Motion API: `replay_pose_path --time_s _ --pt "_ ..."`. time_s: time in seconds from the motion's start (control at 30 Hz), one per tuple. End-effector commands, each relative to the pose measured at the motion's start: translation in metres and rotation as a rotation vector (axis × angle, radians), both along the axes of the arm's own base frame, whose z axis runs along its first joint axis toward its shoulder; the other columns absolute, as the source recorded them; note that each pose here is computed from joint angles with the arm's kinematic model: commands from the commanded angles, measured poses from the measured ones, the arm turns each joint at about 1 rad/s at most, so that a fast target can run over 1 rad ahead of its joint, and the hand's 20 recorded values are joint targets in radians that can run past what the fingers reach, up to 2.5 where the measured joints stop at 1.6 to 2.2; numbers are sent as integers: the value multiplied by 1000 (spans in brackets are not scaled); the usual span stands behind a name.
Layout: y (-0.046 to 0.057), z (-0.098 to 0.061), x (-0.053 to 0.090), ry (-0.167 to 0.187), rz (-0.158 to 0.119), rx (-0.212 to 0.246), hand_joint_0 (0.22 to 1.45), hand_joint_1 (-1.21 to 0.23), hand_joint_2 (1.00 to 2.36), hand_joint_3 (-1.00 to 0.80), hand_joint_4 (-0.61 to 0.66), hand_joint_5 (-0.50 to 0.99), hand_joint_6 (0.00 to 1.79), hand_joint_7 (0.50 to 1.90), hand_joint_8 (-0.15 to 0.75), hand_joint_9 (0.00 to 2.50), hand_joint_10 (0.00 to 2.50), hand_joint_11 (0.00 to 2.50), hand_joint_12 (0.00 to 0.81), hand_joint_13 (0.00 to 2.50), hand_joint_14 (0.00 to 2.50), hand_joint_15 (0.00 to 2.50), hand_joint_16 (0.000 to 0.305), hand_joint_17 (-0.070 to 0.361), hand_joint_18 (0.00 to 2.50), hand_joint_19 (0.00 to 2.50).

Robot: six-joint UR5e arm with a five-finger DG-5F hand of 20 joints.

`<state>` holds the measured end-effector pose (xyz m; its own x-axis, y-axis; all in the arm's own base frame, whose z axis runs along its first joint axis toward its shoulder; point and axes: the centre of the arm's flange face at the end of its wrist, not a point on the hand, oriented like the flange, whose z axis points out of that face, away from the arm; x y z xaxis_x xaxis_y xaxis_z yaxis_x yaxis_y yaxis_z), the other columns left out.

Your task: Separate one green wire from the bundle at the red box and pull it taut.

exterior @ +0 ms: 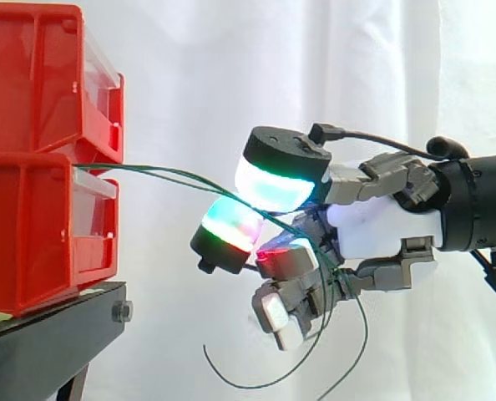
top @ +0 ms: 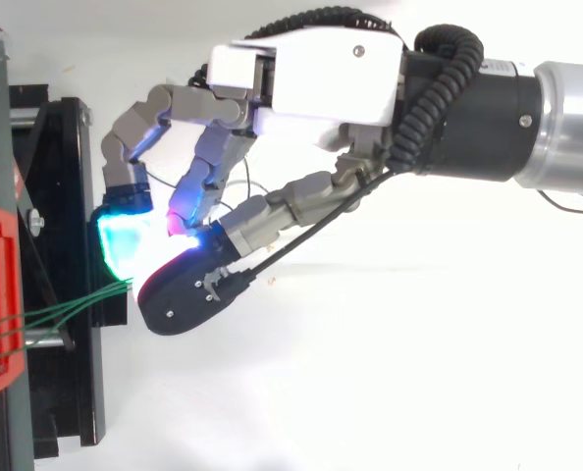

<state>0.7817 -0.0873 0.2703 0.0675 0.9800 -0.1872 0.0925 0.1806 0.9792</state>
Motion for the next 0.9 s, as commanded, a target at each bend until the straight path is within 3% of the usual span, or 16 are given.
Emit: replay_pose_path --time_s 0.0,0.13,0.27,0.3,0.4,0.6,0.7,0.87 --pt "2 0 0 0 -2 -2 563 -688 1000 -500 113 -192 917 935 276 1210 20 1293 371 1025 25 770 54 121 824 597" --pt "3 -1 1 -3 2 -2 556 -700 1000 -500 114 -196 912 929 270 1243 17 1347 363 1154 26 931 55 124 850 602" --pt "6 -17 -5 12 5 4 565 -748 1000 -500 115 -201 910 926 262 1254 17 1404 360 1240 25 1041 55 123 864 611" --pt "9 -17 0 -30 -2 16 568 -755 1000 -500 119 -203 909 918 258 1275 10 1455 350 1326 23 1150 55 123 876 610" --pt "9 -15 2 -50 -4 20 565 -776 1000 -500 120 -206 908 911 248 1306 5 1538 334 1459 17 1332 55 124 901 635" --pt "10 -13 3 -64 -3 21 622 -730 1000 -500 107 -207 905 902 241 1320 4 1581 311 1495 12 1404 54 121 911 655" --pt "9 -13 3 -64 -5 21 651 -709 1009 -406 66 -206 911 942 239 1330 3 1596 319 1503 12 1410 54 121 920 656" --pt "10 -13 3 -61 -3 21 694 -790 1016 -332 17 -210 928 951 239 1306 2 1607 334 1421 17 1354 53 120 906 632"
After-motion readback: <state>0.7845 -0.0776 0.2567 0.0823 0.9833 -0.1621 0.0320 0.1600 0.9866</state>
